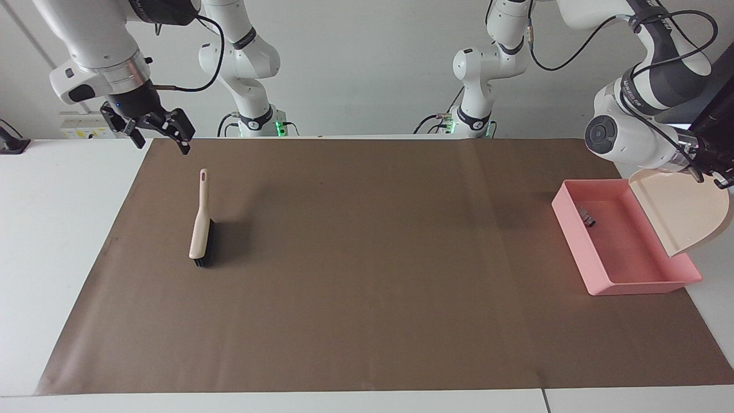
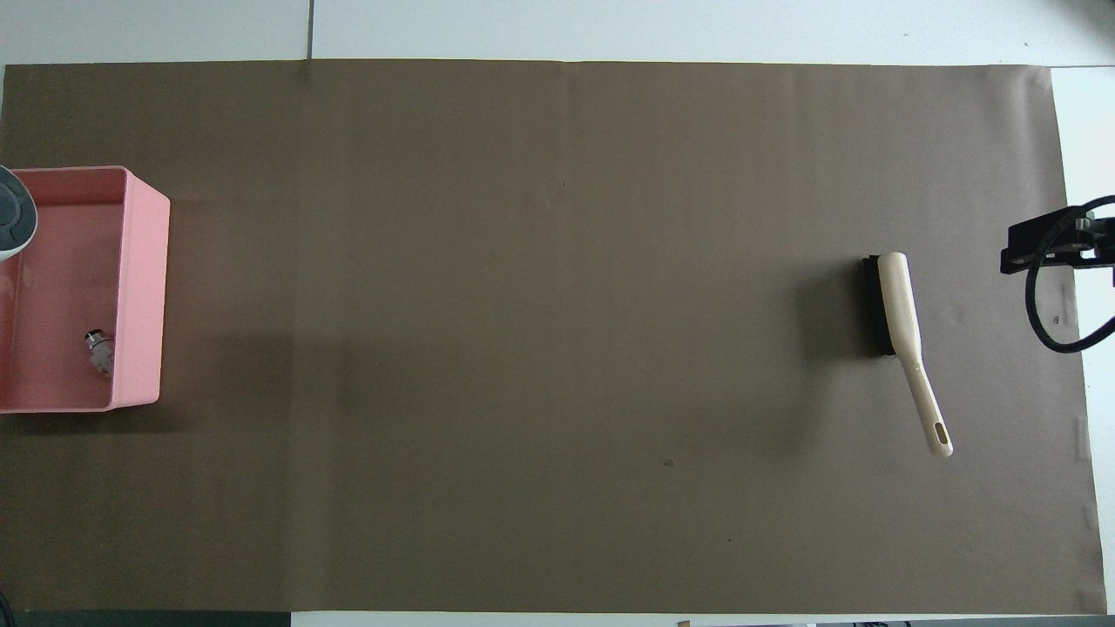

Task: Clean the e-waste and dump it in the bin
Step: 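Bring the dustpan back to the table center with the left gripper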

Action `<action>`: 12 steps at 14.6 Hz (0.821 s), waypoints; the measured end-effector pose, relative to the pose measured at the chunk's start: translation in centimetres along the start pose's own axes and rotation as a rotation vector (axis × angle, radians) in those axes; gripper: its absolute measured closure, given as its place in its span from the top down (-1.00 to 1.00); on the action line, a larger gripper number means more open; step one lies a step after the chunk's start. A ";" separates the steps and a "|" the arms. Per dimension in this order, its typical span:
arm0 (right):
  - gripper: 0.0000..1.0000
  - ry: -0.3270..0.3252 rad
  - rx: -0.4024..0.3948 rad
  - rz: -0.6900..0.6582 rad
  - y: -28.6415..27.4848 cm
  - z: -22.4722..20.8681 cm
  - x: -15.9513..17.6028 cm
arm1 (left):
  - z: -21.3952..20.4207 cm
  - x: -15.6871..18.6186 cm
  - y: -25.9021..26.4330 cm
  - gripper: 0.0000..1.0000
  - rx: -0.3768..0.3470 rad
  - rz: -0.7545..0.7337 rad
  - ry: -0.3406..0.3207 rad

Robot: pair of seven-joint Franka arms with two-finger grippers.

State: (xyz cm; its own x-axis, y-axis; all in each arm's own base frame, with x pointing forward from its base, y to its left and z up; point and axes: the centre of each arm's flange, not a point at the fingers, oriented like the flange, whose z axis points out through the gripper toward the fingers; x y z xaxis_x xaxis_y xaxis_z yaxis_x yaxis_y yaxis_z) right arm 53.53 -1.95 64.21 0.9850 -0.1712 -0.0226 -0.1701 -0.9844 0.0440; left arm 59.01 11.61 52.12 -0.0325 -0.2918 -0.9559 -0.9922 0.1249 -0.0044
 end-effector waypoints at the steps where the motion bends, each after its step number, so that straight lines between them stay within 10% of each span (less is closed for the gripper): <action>1: 1.00 -0.001 0.001 0.004 0.2 0.0 0.0 | -0.6 0.0 0.0 -0.34 -0.005 0.013 0.050; 7: 1.00 -0.006 0.001 0.020 1.1 0.2 0.1 | -5.0 1.4 -0.1 -0.34 -0.018 0.031 0.443; 12: 1.00 -0.009 -0.001 0.006 0.3 0.2 0.0 | -12.3 9.0 0.1 -0.34 -0.005 0.120 0.687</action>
State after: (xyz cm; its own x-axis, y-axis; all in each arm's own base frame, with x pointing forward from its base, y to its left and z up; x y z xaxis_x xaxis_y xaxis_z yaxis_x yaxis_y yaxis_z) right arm 53.47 -2.26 63.99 0.9836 -0.1776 -0.0308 -0.1761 -0.9833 0.0450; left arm 57.17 -2.71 47.10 -0.2092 -0.8104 -0.5472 -0.9774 0.1900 0.0922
